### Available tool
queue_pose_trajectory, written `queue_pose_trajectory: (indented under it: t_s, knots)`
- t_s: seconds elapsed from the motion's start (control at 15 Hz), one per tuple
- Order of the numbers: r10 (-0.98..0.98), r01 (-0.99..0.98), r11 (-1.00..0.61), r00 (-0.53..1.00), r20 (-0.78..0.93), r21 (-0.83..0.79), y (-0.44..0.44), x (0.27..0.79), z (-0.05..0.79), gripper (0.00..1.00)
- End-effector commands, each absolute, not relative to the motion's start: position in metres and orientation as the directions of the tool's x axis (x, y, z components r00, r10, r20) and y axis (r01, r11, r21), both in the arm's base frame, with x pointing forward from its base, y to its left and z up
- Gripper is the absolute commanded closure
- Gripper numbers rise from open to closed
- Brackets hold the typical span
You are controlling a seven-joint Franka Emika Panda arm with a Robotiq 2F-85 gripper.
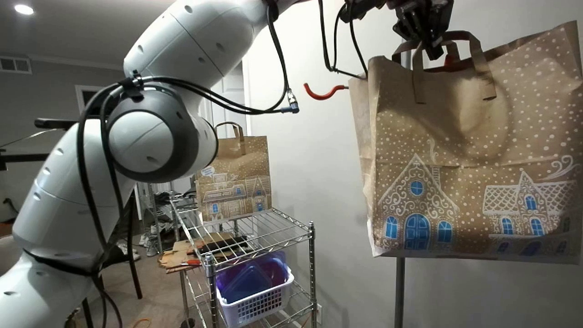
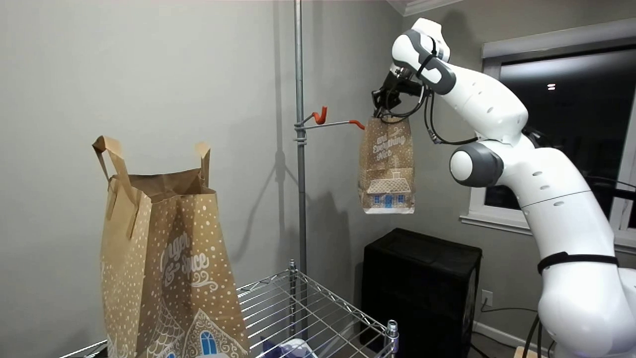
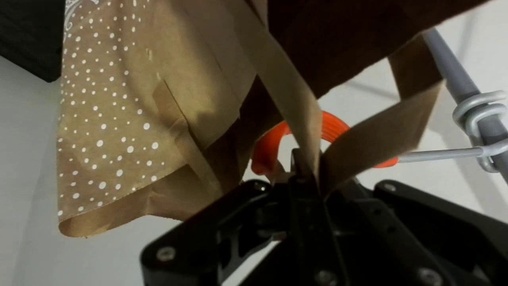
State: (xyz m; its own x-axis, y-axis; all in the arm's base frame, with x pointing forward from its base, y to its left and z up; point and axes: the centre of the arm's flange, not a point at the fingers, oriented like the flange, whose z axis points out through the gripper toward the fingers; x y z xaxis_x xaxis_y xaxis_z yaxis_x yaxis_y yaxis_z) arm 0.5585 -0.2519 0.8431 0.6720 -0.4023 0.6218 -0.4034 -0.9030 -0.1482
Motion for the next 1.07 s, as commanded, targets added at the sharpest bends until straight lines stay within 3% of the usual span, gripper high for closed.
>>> queue_pose_trajectory:
  t_s: [0.0, 1.0]
  knots:
    - [-0.32, -0.312, -0.942, 0.724, 0.611, -0.123, -0.248, 0.562, 0.849, 0.96]
    - [-0.063, -0.064, -0.998, 0.888, 0.455, -0.015, -0.244, 0.535, 0.822, 0.96]
